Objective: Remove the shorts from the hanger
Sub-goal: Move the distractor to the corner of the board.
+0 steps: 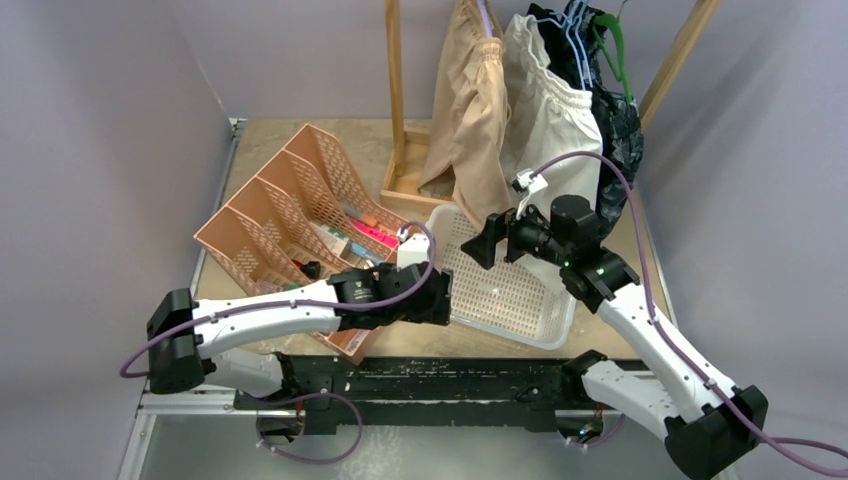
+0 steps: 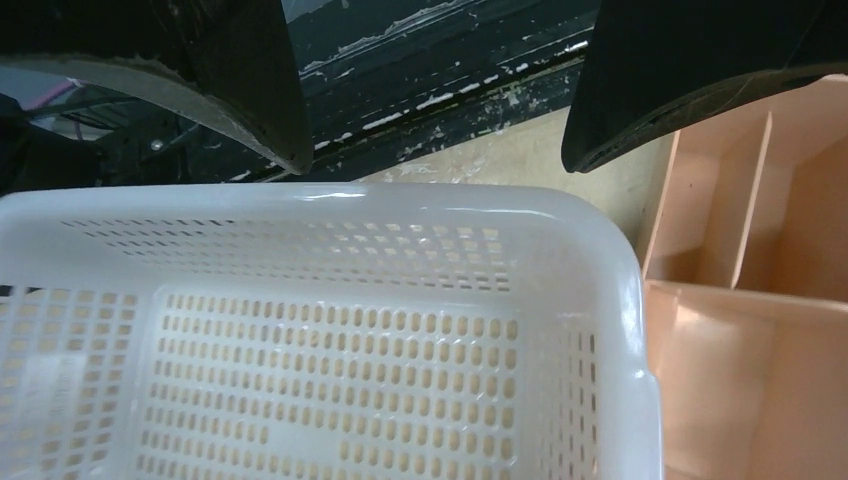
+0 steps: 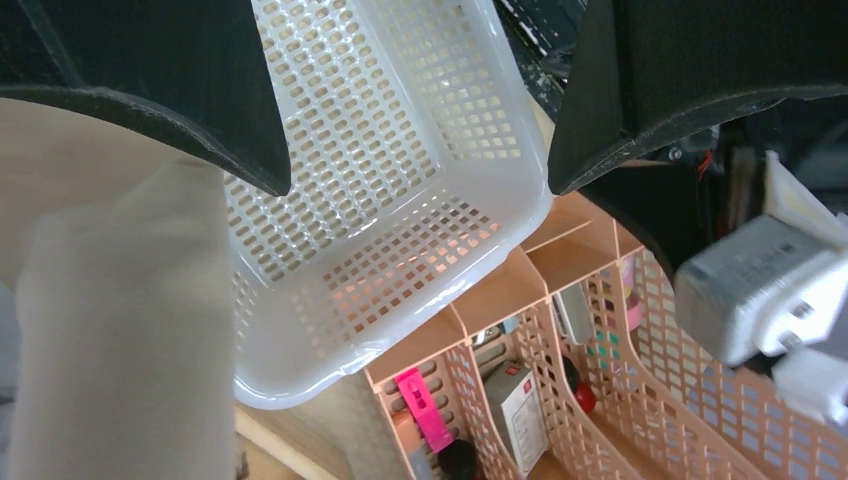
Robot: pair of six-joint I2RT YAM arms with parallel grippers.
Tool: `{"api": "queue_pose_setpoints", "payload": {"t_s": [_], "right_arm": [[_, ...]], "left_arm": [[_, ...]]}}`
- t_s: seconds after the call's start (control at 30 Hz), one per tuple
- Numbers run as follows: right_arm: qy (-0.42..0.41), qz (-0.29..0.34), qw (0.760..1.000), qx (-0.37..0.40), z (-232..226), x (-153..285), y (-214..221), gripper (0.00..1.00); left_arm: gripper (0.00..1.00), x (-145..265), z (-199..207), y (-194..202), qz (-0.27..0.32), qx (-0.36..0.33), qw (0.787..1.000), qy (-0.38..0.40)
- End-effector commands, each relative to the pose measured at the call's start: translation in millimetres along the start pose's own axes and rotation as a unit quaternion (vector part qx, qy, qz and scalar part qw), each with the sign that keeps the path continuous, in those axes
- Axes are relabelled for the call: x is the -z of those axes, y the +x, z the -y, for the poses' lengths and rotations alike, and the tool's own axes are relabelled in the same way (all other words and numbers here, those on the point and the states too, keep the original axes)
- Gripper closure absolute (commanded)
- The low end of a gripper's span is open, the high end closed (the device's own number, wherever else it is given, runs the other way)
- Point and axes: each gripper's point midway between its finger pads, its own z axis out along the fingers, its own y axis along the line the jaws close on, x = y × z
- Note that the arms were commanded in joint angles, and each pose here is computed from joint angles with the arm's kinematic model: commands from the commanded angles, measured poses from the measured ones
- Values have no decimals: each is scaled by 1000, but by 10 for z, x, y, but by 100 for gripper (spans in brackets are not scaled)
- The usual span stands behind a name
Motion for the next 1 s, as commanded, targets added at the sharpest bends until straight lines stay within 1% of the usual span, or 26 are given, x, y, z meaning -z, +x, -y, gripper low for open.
{"api": "queue_pose_setpoints", "payload": {"t_s": [0.0, 0.13, 0.33, 0.43, 0.5, 0.6, 0.67, 0.77, 0.83, 0.9, 0.97], "right_arm": [[36, 47, 998, -7, 80, 44, -173, 1], [62, 57, 996, -20, 160, 70, -177, 0], [80, 58, 995, -30, 243, 25, -167, 1], [83, 53, 994, -35, 264, -25, -165, 0], [73, 51, 995, -36, 238, -66, -180, 0], [53, 38, 997, -34, 176, -120, -170, 1], [37, 32, 998, -33, 128, -153, -159, 1], [5, 25, 999, -34, 30, -190, -147, 0], [-17, 23, 999, -33, -50, -204, -148, 1], [-24, 21, 999, -35, -72, -203, -142, 1], [-25, 19, 999, -35, -79, -198, -136, 0]], "left_arm": [[5, -80, -66, 87, 19, 46, 998, -30], [5, -24, -396, 234, 24, 92, 993, -74], [4, 80, -699, 428, 24, 151, 986, -72], [4, 78, -859, 444, 38, 149, 984, -92], [5, 64, -1012, 448, 49, 141, 980, -129], [5, 102, -1235, 328, 86, 138, 967, -196], [3, 107, -1347, 240, 104, 151, 958, -220], [3, 33, -1532, 97, 108, 184, 950, -227], [3, 27, -1656, -55, 123, 203, 944, -228], [2, 47, -1750, -244, 144, 207, 939, -233], [1, 42, -1889, -393, 150, 203, 934, -253]]}}
